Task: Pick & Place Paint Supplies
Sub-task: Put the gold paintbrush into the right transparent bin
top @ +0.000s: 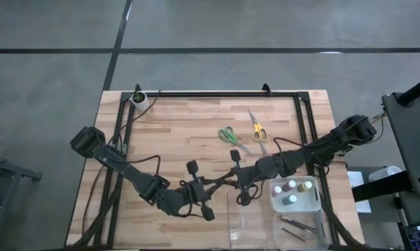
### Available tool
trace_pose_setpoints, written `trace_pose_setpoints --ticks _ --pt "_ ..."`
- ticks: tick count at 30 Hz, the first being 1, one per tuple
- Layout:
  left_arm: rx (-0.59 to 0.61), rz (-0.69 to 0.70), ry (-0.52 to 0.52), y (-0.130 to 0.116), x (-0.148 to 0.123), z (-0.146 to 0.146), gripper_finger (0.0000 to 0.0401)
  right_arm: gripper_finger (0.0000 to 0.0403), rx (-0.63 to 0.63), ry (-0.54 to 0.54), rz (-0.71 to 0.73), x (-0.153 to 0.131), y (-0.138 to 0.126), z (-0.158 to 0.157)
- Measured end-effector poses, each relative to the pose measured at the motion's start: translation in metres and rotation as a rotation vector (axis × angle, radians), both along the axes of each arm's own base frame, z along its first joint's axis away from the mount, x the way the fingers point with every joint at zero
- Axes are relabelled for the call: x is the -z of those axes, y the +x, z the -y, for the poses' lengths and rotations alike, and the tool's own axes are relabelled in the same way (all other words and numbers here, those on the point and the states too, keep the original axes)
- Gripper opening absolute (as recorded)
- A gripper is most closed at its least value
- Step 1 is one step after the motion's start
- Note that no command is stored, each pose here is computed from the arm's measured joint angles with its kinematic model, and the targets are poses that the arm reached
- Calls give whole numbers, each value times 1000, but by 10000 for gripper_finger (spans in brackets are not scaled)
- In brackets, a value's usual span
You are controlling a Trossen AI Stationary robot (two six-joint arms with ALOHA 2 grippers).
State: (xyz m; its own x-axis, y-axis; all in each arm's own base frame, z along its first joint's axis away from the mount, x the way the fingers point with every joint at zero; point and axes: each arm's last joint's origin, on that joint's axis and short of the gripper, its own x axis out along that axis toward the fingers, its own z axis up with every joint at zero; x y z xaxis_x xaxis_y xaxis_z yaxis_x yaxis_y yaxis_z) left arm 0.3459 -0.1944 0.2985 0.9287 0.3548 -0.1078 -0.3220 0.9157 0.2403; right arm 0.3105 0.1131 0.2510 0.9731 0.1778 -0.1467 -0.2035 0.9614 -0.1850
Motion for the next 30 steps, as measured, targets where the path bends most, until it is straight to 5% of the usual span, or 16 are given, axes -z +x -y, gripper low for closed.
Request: trace_pose_setpoints --ticks 30 --pt "13 -41 19 0 4 -1 28 9 -2 -10 -4 1 0 0"
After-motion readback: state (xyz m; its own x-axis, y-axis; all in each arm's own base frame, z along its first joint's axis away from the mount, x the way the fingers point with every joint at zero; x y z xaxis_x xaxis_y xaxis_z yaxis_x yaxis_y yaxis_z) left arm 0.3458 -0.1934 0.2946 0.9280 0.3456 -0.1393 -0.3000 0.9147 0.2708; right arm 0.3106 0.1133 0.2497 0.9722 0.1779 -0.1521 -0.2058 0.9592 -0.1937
